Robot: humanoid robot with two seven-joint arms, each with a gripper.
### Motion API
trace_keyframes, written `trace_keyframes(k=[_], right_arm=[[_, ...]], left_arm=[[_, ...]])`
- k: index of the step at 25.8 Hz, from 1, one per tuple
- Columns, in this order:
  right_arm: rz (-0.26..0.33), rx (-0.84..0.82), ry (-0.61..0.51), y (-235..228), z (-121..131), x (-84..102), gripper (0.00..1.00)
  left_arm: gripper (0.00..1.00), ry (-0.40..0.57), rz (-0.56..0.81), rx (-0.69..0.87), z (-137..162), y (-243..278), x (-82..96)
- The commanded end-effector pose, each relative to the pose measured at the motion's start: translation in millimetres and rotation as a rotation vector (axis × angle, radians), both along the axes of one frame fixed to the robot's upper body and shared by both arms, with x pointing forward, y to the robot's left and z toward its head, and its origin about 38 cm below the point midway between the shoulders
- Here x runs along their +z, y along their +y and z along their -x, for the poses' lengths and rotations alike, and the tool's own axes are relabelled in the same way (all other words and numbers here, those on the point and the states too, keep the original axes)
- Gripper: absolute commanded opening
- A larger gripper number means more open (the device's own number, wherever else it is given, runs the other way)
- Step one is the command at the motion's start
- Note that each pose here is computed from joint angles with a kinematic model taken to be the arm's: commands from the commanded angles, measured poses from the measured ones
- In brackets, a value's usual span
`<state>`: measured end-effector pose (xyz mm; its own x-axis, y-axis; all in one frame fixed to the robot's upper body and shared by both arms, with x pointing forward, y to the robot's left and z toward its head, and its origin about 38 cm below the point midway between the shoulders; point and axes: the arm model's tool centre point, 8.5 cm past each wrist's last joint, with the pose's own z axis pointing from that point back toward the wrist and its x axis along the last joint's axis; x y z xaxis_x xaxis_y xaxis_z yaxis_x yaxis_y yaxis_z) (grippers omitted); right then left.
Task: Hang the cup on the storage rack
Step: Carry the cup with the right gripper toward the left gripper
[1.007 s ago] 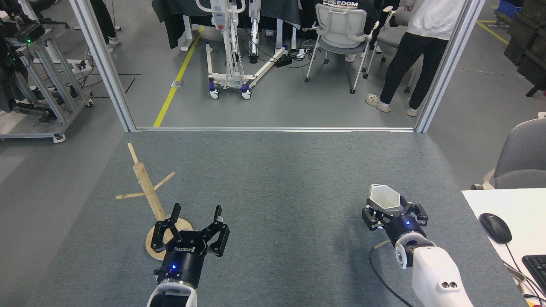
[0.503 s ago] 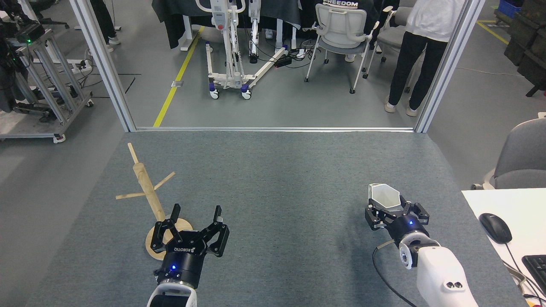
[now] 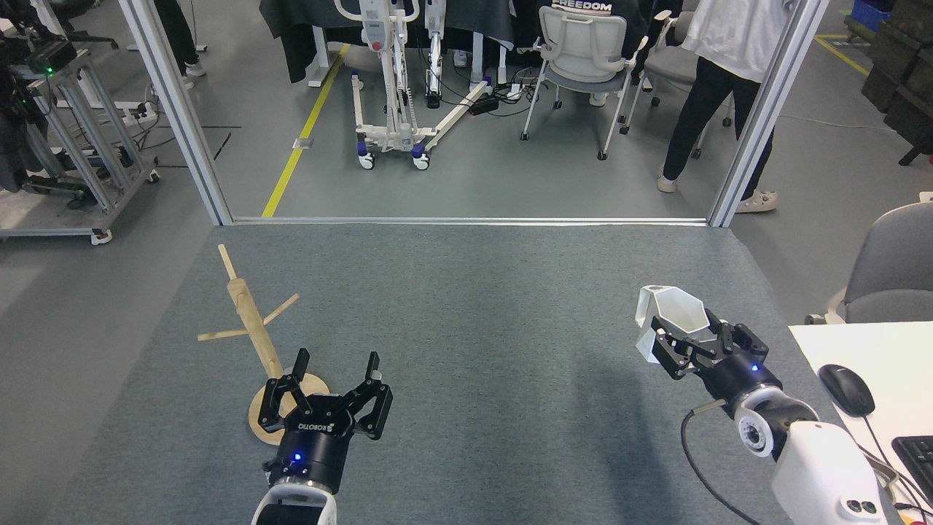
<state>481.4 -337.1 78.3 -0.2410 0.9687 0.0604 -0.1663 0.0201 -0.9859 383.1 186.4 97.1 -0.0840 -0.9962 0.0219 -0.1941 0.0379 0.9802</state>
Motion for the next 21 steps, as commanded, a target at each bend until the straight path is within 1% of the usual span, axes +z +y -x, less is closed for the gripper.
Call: trace_keyframes(k=[1,2,3,5,7,8,11,12,13,14,16,19,21], right_arm=[[-0.011,0.057,-0.032,-1.9,12.5,21.6,0.00],[-0.025,0.066,-0.044,1.4,16.6,25.8,0.00],[-0.026,0.075,-0.059,2.1,21.5,31.0,0.00],[-0.007,0.092,-0.098,2.8,29.5,45.0,0.00],[0.004,0.090,-0.142,10.8,31.8,60.8,0.00],[0.011,0.090,-0.154,18.3,32.5,64.8,0.00],[0.033,0.051,-0.174,41.4,30.0,75.9,0.00],[0.041,0.032,-0.177,50.8,26.3,83.7,0.00],[0.051,0.023,-0.171,63.1,22.6,90.1,0.00],[0.060,0.017,-0.157,77.0,20.0,92.7,0.00],[0.077,-0.008,-0.144,98.1,14.3,101.1,0.00],[0.065,-0.040,-0.133,139.4,8.0,111.1,0.00],[0.065,-0.065,-0.138,157.7,4.6,121.4,0.00]], left_arm=[[1.00,0.008,-0.001,-0.008,-0.2,-0.5,-1.7],[1.00,0.013,-0.002,-0.010,-0.7,-0.7,-2.4],[1.00,0.016,-0.002,-0.013,-0.7,-1.4,-3.1],[1.00,0.018,-0.008,-0.053,0.1,-9.9,-3.3],[1.00,0.018,-0.012,-0.117,2.1,-21.7,-3.8],[1.00,0.018,-0.013,-0.144,2.9,-26.1,-3.8],[1.00,0.019,-0.018,-0.237,6.3,-50.2,-4.4],[1.00,0.020,-0.021,-0.257,7.0,-58.2,-4.9],[1.00,0.023,-0.021,-0.268,8.2,-64.1,-5.9],[1.00,0.024,-0.019,-0.276,9.1,-68.6,-6.1],[1.00,0.023,-0.005,-0.277,8.4,-76.0,-5.0],[0.99,0.029,0.002,-0.250,5.2,-80.5,-5.5],[0.99,0.020,0.002,-0.216,-0.7,-87.9,1.2]])
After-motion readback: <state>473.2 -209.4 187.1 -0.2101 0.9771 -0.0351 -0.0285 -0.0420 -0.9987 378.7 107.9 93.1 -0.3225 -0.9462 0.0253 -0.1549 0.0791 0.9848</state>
